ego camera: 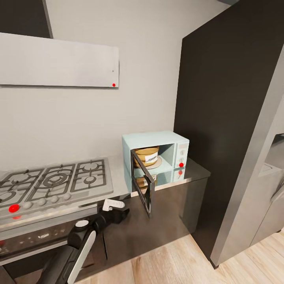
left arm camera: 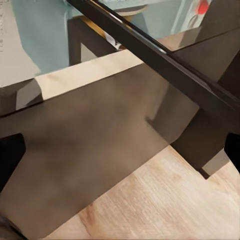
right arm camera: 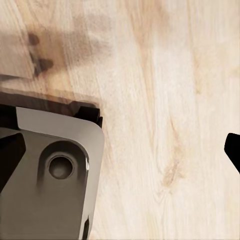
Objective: In the kitchen, take the popcorn bag from the countertop, put it into the microwave, and heat it until the popcorn is cooked so the cooked popcorn ends up inside the bag.
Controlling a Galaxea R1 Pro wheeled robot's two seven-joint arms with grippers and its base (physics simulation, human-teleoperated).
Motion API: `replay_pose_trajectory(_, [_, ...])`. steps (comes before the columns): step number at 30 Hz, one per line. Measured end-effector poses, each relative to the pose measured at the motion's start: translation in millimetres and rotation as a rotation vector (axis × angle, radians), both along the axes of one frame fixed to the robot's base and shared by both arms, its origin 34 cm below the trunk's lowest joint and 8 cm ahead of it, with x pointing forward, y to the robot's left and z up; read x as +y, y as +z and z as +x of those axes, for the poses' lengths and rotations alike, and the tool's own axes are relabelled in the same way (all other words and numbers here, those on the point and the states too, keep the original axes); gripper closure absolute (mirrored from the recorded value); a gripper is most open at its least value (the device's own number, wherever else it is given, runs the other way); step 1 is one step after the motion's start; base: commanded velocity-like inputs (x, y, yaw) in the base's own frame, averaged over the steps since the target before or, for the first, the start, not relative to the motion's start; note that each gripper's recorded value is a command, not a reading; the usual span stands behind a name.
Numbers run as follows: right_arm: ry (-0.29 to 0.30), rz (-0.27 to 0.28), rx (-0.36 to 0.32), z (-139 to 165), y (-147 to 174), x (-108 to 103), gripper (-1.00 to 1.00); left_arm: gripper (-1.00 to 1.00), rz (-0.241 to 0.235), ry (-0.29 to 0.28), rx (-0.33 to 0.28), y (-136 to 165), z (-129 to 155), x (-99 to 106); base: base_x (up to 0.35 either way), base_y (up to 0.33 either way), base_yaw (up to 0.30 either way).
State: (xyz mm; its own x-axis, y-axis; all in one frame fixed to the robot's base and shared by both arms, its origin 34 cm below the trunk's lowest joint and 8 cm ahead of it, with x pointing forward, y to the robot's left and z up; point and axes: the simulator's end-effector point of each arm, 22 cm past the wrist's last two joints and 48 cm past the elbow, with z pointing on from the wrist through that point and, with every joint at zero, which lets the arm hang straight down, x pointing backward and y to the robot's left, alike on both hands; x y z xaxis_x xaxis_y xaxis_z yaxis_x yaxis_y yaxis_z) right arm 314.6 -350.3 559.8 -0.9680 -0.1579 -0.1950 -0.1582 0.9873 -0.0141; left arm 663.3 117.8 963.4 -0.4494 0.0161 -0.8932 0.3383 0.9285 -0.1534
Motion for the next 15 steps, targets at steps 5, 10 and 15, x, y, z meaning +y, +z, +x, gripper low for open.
replay_pose_trajectory(5, [-0.001, -0.001, -0.005, 1.0, 0.4, -1.3, -1.00, -1.00, 0.066, 0.013, -0.028, 0.6, 3.2, 3.5, 0.000, 0.000, 0.000])
replay_pose_trajectory(10, [0.001, -0.001, -0.001, 0.2, 0.1, -0.6, -1.00, -1.00, 0.028, 0.102, -0.024, 8.6, 7.2, -22.5, 0.000, 0.000, 0.000])
replay_pose_trajectory(15, [0.003, 0.003, 0.003, -0.8, -0.4, 2.4, -1.00, -1.00, 0.008, 0.119, -0.062, 41.7, 36.4, -38.7, 0.000, 0.000, 0.000])
